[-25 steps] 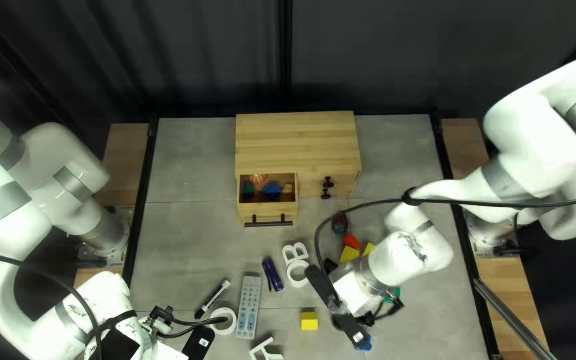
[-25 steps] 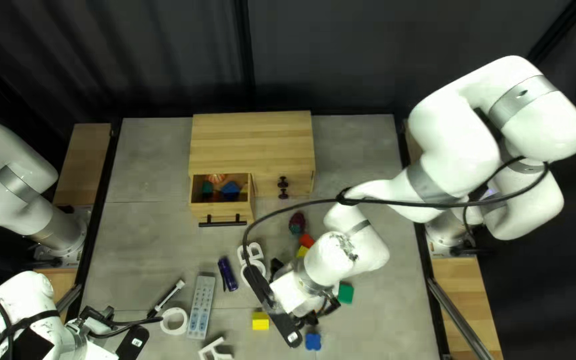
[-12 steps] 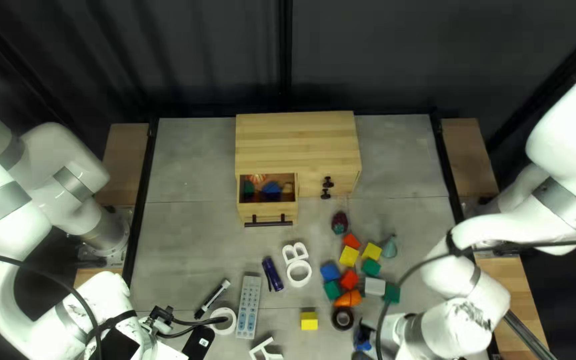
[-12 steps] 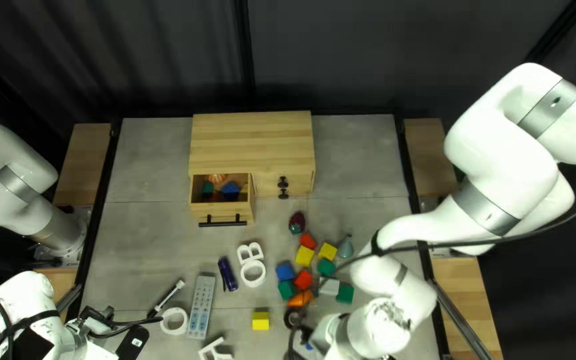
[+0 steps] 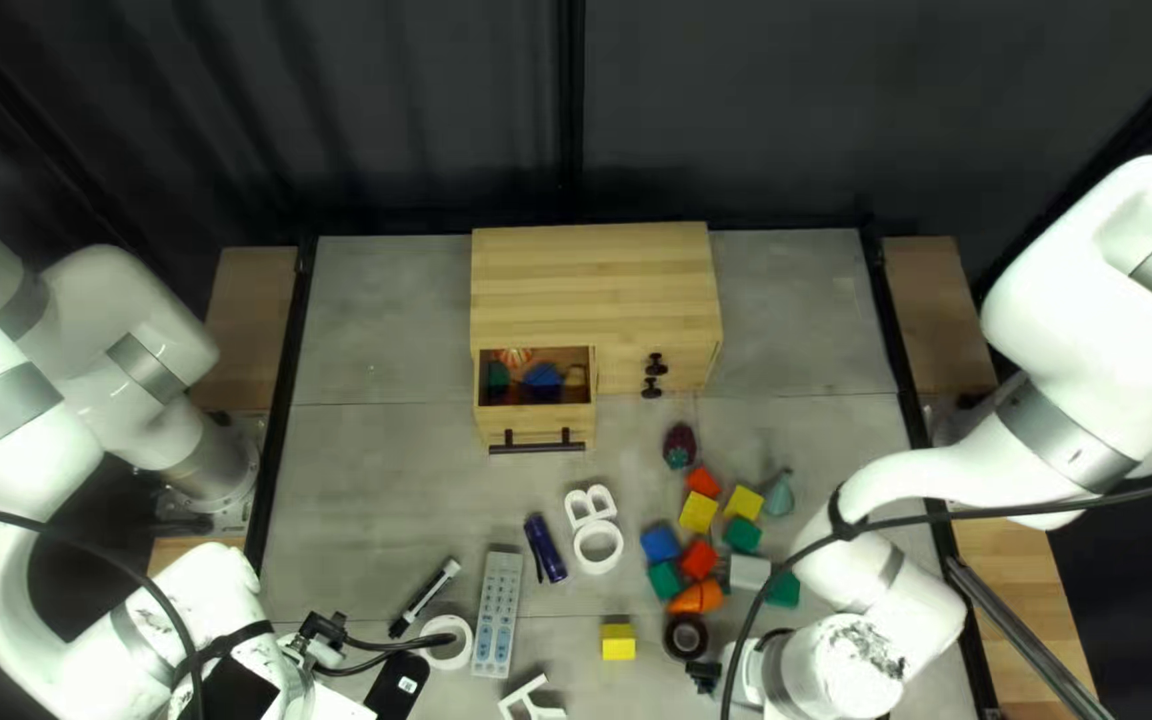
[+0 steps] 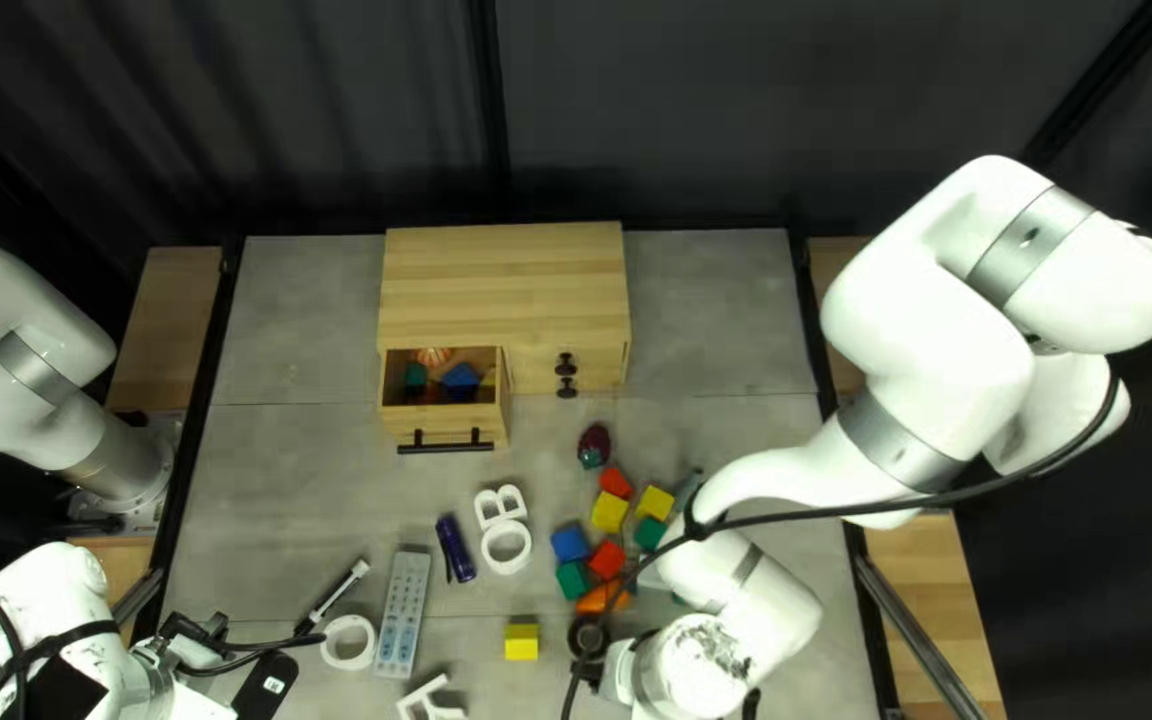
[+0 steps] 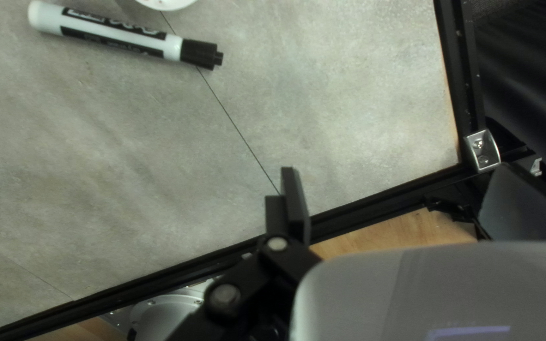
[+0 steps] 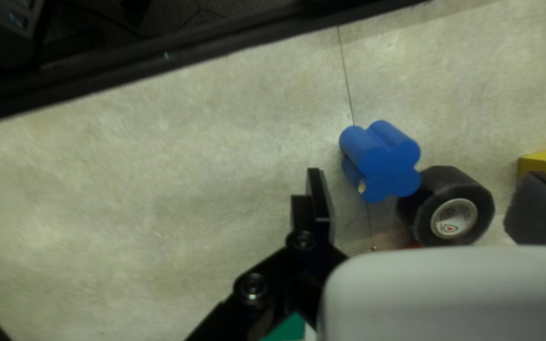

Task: Open drawers and place objects into drawer and close

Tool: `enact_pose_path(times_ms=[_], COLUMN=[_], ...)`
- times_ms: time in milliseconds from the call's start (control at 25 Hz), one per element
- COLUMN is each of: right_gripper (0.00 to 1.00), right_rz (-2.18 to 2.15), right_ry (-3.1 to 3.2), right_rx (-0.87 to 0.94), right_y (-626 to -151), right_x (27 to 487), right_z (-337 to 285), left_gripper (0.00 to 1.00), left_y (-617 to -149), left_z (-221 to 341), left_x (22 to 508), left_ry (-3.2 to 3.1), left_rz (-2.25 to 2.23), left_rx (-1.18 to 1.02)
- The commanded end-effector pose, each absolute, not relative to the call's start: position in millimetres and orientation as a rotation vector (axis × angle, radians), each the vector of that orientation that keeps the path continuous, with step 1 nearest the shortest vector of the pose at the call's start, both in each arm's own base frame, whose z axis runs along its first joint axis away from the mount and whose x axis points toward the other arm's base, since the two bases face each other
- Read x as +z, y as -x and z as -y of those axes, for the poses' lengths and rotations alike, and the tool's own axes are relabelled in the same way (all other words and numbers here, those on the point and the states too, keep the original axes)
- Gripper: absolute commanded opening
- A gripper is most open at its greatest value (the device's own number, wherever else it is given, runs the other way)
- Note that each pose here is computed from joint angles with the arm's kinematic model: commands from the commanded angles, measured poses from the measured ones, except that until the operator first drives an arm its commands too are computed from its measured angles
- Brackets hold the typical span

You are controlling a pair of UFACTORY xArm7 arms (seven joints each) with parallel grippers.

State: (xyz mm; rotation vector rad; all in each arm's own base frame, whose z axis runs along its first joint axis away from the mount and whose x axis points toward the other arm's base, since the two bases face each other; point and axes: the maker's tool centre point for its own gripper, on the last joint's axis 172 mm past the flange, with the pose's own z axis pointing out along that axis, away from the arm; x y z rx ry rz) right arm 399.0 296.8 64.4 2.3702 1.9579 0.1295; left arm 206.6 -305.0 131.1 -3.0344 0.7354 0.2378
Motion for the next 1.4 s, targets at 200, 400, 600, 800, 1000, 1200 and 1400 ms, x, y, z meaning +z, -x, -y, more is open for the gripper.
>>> enact_pose_path(times_ms=[200, 400, 600, 800, 1000, 1200, 1400], right_gripper=[1.0, 1.0, 1.0, 1.0, 0.07, 0.03, 0.03], right_rz=[-2.008, -2.031, -2.053, -2.072, -2.089, -2.094, -2.089], right_ry=[-2.328, -2.321, -2.31, -2.299, -2.296, -2.297, -2.3], right_rx=[0.138, 0.147, 0.158, 0.162, 0.152, 0.148, 0.141], right_y=[-403.6, -409.0, -411.8, -413.8, -413.8, -411.4, -407.5], right_x=[49.8, 45.6, 35.3, 34.2, 37.4, 40.1, 55.6], right_z=[-302.3, -302.9, -303.9, -305.2, -304.0, -302.7, -302.9], left_gripper=[1.0, 1.0, 1.0, 1.0, 1.0, 1.0, 1.0], left_y=[-206.6, -206.6, -206.6, -206.6, -206.6, -206.6, -206.6], left_z=[305.0, 305.0, 305.0, 305.0, 305.0, 305.0, 305.0], left_x=[131.1, 131.1, 131.1, 131.1, 131.1, 131.1, 131.1], left_ry=[3.034, 3.034, 3.034, 3.034, 3.034, 3.034, 3.034], left_rz=[-0.735, -0.735, -0.735, -0.735, -0.735, -0.735, -0.735], left_rx=[0.238, 0.238, 0.238, 0.238, 0.238, 0.238, 0.238])
